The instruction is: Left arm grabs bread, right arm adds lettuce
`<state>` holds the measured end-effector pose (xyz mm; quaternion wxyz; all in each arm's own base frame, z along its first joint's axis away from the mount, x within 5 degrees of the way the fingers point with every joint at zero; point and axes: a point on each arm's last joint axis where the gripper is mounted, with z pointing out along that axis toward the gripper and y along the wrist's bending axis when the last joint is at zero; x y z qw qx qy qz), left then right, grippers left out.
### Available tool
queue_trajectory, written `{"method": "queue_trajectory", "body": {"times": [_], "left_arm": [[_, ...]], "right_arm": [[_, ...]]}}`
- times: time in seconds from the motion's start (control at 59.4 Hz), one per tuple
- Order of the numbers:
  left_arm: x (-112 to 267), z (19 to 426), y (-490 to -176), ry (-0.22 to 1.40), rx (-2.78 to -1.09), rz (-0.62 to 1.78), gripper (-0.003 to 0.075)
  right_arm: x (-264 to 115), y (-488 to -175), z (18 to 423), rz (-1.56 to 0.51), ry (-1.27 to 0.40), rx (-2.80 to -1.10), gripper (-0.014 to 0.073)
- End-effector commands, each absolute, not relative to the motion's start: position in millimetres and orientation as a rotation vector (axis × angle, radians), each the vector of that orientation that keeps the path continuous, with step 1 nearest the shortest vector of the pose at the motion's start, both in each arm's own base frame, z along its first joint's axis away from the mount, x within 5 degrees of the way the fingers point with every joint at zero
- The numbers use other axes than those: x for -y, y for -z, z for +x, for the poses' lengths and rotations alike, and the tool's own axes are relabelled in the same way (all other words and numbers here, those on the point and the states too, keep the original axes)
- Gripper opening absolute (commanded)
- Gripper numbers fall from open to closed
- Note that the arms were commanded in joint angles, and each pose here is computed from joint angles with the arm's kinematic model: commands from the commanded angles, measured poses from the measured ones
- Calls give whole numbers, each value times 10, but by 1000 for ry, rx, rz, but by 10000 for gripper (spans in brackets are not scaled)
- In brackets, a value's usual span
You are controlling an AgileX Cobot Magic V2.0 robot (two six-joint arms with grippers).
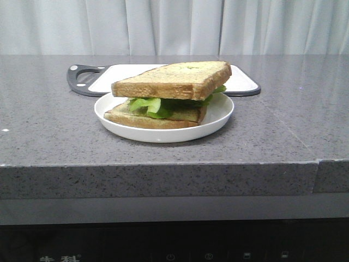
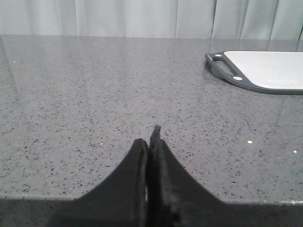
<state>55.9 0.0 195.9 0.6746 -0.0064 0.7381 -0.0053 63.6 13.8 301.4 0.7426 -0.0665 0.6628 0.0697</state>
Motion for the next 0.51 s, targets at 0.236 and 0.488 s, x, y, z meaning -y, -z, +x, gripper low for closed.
{"method": "queue_trajectory", "body": {"times": [0.236, 0.488], "left_arm": [[-1, 552, -2030, 24, -1560, -28, -21], [-1, 552, -2030, 24, -1560, -28, -21]], "right_arm": [[-101, -3149, 624, -110, -124, -1376, -61], [-98, -3084, 643, -113, -110, -1389, -61]]}}
